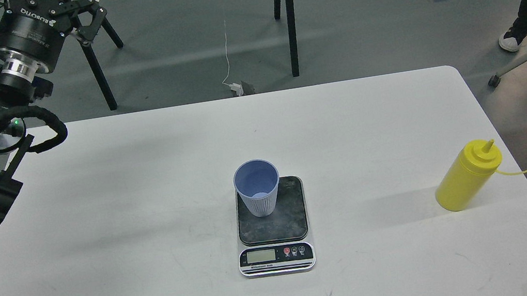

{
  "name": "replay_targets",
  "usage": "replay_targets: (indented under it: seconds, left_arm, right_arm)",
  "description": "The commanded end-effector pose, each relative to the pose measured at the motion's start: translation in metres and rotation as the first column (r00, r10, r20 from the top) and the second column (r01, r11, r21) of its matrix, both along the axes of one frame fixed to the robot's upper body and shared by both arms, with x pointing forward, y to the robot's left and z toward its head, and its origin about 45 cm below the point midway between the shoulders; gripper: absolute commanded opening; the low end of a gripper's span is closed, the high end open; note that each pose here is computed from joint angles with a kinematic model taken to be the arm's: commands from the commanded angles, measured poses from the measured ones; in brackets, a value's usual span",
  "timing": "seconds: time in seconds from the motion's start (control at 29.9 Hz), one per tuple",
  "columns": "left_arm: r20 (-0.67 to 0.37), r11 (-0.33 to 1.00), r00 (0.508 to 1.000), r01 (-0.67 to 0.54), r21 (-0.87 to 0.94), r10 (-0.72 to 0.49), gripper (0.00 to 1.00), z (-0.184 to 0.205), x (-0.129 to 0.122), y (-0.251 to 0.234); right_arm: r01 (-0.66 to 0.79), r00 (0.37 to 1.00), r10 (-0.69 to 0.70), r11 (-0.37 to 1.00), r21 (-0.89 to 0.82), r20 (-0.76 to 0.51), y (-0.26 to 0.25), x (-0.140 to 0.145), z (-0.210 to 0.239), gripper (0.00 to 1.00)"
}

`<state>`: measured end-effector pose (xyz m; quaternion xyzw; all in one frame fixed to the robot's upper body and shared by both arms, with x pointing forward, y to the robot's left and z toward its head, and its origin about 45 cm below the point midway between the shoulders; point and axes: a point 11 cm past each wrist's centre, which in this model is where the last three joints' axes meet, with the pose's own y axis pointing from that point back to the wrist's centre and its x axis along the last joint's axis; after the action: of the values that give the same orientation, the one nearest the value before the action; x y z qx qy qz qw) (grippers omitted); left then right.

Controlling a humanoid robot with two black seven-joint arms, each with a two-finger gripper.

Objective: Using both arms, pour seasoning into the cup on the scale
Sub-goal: 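Open the left gripper and raise it away from the cup, then move the right gripper to the yellow bottle and grasp it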

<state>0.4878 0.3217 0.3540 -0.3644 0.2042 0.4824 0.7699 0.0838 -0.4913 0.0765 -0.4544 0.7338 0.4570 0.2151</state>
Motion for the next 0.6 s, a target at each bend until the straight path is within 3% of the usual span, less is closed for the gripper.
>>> replay_targets:
  seconds: [0.0, 0.3, 0.4, 0.57]
  left_arm:
    - [-0.001, 1.000, 1.000, -0.008, -0.013, 0.007, 1.00, -0.001, 0.000, 0.002]
    - [0.008, 0.999, 0.999, -0.031, 0.016, 0.031, 1.00, 0.006, -0.003, 0.019]
    - [0.009, 0.999, 0.999, -0.033, 0.019, 0.033, 1.00, 0.006, -0.003, 0.020]
    - [0.005, 0.999, 1.000, -0.031, 0.022, 0.031, 1.00, 0.005, -0.004, 0.019]
  right_arm:
    - [-0.044, 0.999, 0.042, 0.995, 0.088, 0.030, 0.034, -0.002, 0.008, 0.99]
    - [-0.138, 0.984, 0.115, 0.975, 0.173, 0.138, 0.074, 0.023, 0.033, 0.99]
    - [-0.174, 0.971, 0.142, 0.971, 0.165, 0.190, 0.079, 0.049, 0.036, 0.99]
    - [-0.172, 0.966, 0.120, 0.959, 0.223, 0.229, 0.105, 0.062, 0.021, 0.99]
